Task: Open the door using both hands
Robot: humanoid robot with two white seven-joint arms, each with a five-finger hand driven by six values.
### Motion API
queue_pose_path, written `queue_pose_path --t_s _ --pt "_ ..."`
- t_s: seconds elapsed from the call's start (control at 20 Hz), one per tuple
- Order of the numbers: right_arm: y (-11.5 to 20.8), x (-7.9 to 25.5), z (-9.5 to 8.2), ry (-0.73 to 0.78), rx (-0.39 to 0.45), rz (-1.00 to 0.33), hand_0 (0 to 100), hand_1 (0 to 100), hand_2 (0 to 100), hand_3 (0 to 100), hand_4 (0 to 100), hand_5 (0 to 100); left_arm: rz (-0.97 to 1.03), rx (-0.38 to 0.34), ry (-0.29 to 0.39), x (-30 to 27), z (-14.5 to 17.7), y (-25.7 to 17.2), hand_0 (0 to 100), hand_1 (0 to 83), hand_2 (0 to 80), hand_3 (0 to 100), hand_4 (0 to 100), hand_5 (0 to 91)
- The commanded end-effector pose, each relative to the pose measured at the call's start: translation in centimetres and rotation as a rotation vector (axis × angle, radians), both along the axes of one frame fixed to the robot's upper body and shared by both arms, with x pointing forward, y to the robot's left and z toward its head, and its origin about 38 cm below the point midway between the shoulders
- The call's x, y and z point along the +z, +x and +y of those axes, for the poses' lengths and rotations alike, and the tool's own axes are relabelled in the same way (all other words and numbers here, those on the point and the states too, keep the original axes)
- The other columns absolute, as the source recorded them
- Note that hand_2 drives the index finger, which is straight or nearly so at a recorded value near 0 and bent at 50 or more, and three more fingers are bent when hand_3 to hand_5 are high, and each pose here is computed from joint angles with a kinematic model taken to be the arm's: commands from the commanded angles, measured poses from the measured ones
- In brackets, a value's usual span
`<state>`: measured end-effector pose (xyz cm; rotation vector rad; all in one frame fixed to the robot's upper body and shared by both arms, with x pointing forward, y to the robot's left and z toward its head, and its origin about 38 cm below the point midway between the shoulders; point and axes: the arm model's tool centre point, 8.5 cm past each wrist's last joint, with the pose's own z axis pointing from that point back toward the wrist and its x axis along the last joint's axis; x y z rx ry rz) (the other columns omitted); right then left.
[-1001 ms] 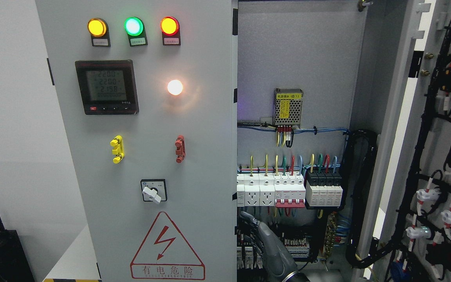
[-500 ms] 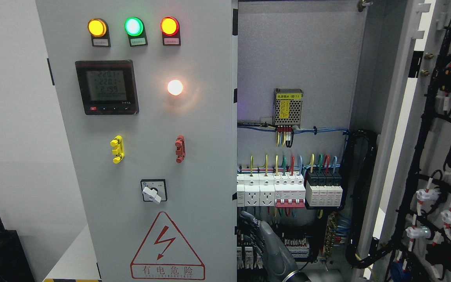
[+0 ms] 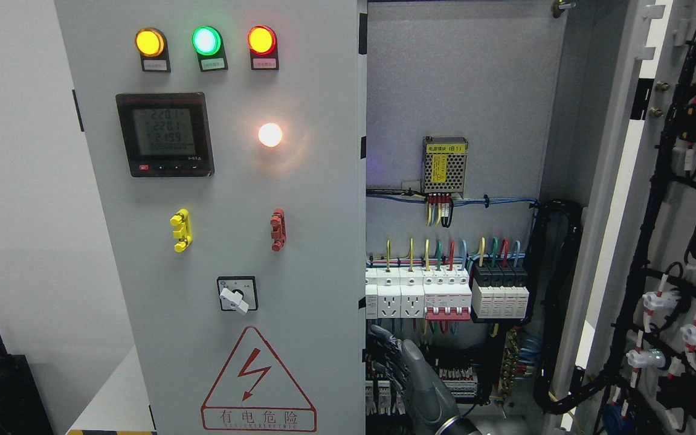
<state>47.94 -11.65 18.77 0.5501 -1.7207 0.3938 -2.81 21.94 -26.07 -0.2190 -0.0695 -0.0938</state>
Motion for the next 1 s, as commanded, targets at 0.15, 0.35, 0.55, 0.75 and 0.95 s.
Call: queue_pose_path --t_s 0.15,0.35,0.55,0.75,0.95 --pt "0.1 -0.5 -0.2 0.005 0.008 0.039 0 0 0 0 0 0 -0.018 -0.025 -0.003 0.0 -0.1 0.6 0 0.0 0.0 0 3 0.0" --pt "0.9 0.7 -0.3 0.002 0.005 0.02 0 0 0 0 0 0 -0.018 -0.025 -0.003 0.0 -0.1 0.6 0 0.0 0.0 0 3 0.0" --pt "1.0 0.9 0.0 0.003 0.01 0.016 0 0 0 0 0 0 -0.018 -0.025 -0.003 0.0 -0.1 0.6 0 0.0 0.0 0 3 0.0" --pt "1.1 1.1 0.0 -0.004 0.013 0.022 0 0 0 0 0 0 -0.018 -0.025 -0.003 0.0 -0.1 0.6 0 0.0 0.0 0 3 0.0" --pt "1.0 1.4 0.3 -0.009 0.05 0.014 0 0 0 0 0 0 -0.018 -0.025 -0.003 0.0 -0.1 0.6 0 0.0 0.0 0 3 0.0"
